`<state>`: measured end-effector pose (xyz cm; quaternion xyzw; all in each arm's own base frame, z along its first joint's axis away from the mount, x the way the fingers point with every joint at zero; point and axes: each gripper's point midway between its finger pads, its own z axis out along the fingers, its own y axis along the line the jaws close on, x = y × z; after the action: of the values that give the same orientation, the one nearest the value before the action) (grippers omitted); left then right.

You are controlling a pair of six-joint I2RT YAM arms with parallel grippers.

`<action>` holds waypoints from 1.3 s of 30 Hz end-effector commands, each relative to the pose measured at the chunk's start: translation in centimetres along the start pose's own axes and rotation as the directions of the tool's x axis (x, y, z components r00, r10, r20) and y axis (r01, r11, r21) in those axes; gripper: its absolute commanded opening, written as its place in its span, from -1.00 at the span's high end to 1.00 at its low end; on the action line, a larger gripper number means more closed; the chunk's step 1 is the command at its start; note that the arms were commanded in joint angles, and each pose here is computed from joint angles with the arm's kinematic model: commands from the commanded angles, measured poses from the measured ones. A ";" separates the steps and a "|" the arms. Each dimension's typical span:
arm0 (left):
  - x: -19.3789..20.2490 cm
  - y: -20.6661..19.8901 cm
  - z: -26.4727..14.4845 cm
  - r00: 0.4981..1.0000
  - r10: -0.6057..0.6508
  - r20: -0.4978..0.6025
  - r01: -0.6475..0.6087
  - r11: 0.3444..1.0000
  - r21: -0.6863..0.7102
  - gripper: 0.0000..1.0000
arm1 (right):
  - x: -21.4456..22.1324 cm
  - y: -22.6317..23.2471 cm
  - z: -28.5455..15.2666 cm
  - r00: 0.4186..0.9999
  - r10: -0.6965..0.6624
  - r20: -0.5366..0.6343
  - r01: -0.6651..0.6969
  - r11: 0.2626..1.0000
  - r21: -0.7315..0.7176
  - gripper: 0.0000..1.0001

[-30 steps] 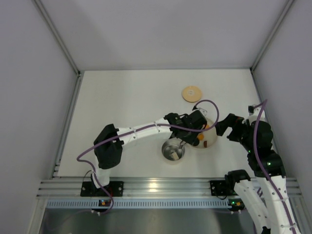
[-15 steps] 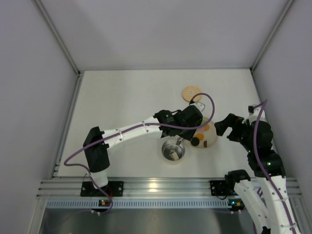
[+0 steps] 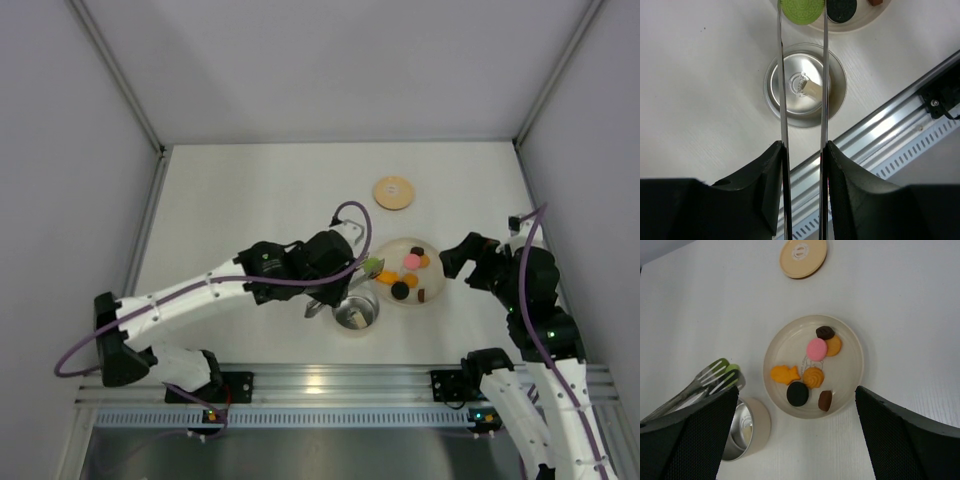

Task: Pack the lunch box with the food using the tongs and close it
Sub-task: Pick up the fake food from the plate, then place the fake food in the packing box.

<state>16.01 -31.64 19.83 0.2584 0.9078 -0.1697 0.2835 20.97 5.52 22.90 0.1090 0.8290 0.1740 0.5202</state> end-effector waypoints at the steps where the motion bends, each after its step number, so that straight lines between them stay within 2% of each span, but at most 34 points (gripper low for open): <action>1: 1.1 0.7 -4.6 0.999 -0.040 0.030 0.038 0.997 0.070 0.30 | -0.8 0.0 0.1 1.000 0.000 0.014 0.000 1.000 0.010 -0.99; 6: 4.4 1.8 -6.2 0.999 -0.035 -0.034 0.037 0.996 0.077 0.29 | -0.7 -0.3 0.5 1.000 -0.001 0.011 0.000 1.000 0.023 -0.99; 14: 7.9 2.1 -4.6 0.994 -0.024 -0.106 0.032 0.996 0.082 0.24 | -1.0 -0.3 0.4 1.000 -0.009 0.014 0.009 1.000 0.025 -0.99; 19: 8.0 1.7 -4.1 0.994 -0.012 -0.110 0.022 0.996 0.088 0.16 | -0.9 -0.3 0.3 1.000 -0.010 0.014 0.010 1.000 0.028 -0.99; 24: 7.7 1.4 -4.0 0.995 -0.003 -0.101 0.012 0.995 0.094 -0.01 | -0.9 -0.4 0.4 1.000 -0.009 0.013 0.008 1.000 0.030 -0.99; 34: 6.1 0.6 -4.2 0.997 0.007 -0.072 0.001 0.995 0.104 -0.04 | -0.7 -0.3 0.5 1.000 -0.003 0.011 0.002 1.000 0.025 -0.99; 39: 3.0 -0.9 -5.3 1.000 0.010 -0.005 -0.009 0.990 0.139 -0.04 | -0.8 -0.3 0.6 1.000 0.000 0.011 -0.001 1.000 0.023 -0.99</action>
<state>10.01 -26.42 18.64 0.2802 0.9157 -0.1889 0.2174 21.40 5.45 22.25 0.1122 0.8368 0.1676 0.5091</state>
